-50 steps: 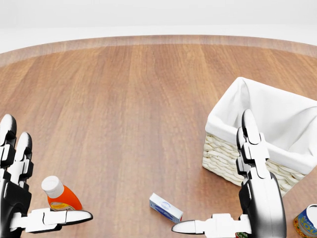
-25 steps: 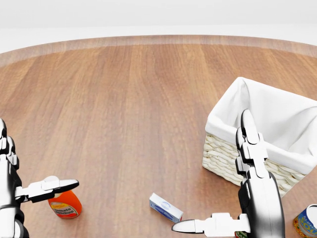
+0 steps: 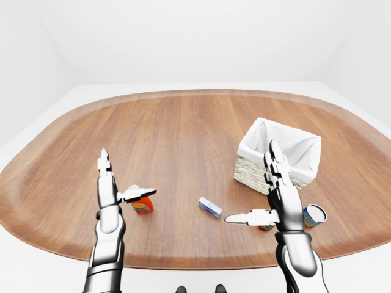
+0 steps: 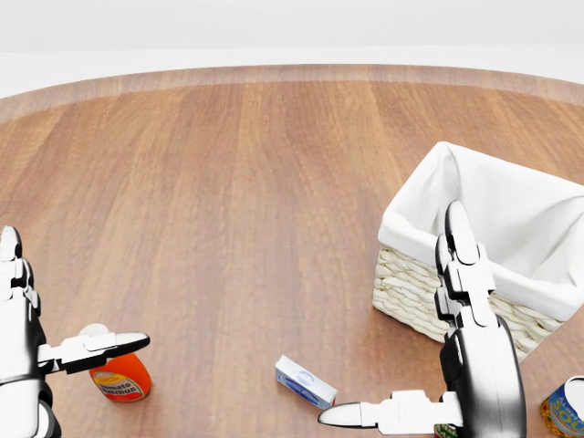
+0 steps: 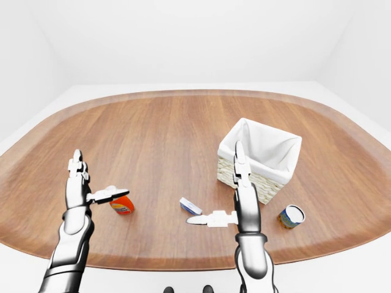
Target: Pick up the ketchup, and put it in the basket.
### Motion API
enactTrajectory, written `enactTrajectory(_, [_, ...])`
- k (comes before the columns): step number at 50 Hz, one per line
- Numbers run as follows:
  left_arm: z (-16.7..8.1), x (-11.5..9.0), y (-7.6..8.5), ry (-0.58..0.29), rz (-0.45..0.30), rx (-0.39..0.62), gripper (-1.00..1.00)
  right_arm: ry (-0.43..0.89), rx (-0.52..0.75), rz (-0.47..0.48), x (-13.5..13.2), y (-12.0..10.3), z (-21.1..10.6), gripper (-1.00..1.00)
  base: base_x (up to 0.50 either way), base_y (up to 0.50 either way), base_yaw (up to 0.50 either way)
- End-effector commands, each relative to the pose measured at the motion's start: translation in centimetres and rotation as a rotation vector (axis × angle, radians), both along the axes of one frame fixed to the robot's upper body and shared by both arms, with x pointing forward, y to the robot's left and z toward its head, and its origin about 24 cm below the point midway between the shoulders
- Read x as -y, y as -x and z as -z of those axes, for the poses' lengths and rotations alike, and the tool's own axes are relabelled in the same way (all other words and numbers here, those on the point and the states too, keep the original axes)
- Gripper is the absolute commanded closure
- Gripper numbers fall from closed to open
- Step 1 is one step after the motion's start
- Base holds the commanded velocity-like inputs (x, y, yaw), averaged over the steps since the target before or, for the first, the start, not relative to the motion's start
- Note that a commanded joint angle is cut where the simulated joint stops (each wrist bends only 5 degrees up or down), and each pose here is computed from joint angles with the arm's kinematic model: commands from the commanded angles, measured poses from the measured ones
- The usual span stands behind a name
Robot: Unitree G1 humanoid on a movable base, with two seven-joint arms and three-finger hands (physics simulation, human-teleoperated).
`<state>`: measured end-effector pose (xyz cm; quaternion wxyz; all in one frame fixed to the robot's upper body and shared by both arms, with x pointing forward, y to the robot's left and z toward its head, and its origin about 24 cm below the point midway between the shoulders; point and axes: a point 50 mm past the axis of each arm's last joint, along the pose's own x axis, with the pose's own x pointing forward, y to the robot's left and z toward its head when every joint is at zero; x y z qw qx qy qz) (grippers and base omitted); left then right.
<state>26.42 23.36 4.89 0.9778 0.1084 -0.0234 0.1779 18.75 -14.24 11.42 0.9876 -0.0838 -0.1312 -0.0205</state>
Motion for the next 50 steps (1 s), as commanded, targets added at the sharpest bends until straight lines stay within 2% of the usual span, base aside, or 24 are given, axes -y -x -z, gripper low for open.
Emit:
enactTrajectory(1, [1.4, 0.5, 0.1, -0.010, 0.008, -0.063, -1.00, -0.005, -0.003, -0.002, 0.1, -0.1, 0.1, -1.00, 0.00, 0.00, 0.00])
enactTrajectory(7, [2.5, 0.6, 0.6, -0.016, 0.011, -0.109, -1.00, -0.004, -0.006, -0.003, 0.0, -0.2, 0.2, -1.00, 0.00, 0.00, 0.00])
enactTrajectory(13, [2.2, 0.4, 0.5, -0.017, 0.008, -0.097, -1.00, -0.006, -0.003, -0.004, 0.0, -0.1, 0.1, -1.00, 0.00, 0.00, 0.00])
enactTrajectory(27, [3.0, -0.3, -0.2, -0.006, -0.021, -0.137, -1.00, -0.003, 0.007, -0.011, -0.2, 0.2, -0.2, -1.00, 0.00, 0.00, 0.00])
enactTrajectory(33, [4.0, -0.7, -0.8, 0.005, -0.043, -0.191, -1.00, -0.003, 0.011, -0.013, -0.3, 0.3, -0.3, -1.00, 0.00, 0.00, 0.00])
enactTrajectory(41, [6.3, -0.9, -1.6, 0.011, -0.077, -0.318, -1.00, -0.003, 0.012, -0.013, -0.2, 0.3, -0.3, -1.00, 0.00, 0.00, 0.00])
enactTrajectory(50, [7.7, -1.0, -1.9, 0.012, -0.098, -0.399, -1.00, -0.004, 0.013, -0.012, -0.2, 0.3, -0.3, -1.00, 0.00, 0.00, 0.00])
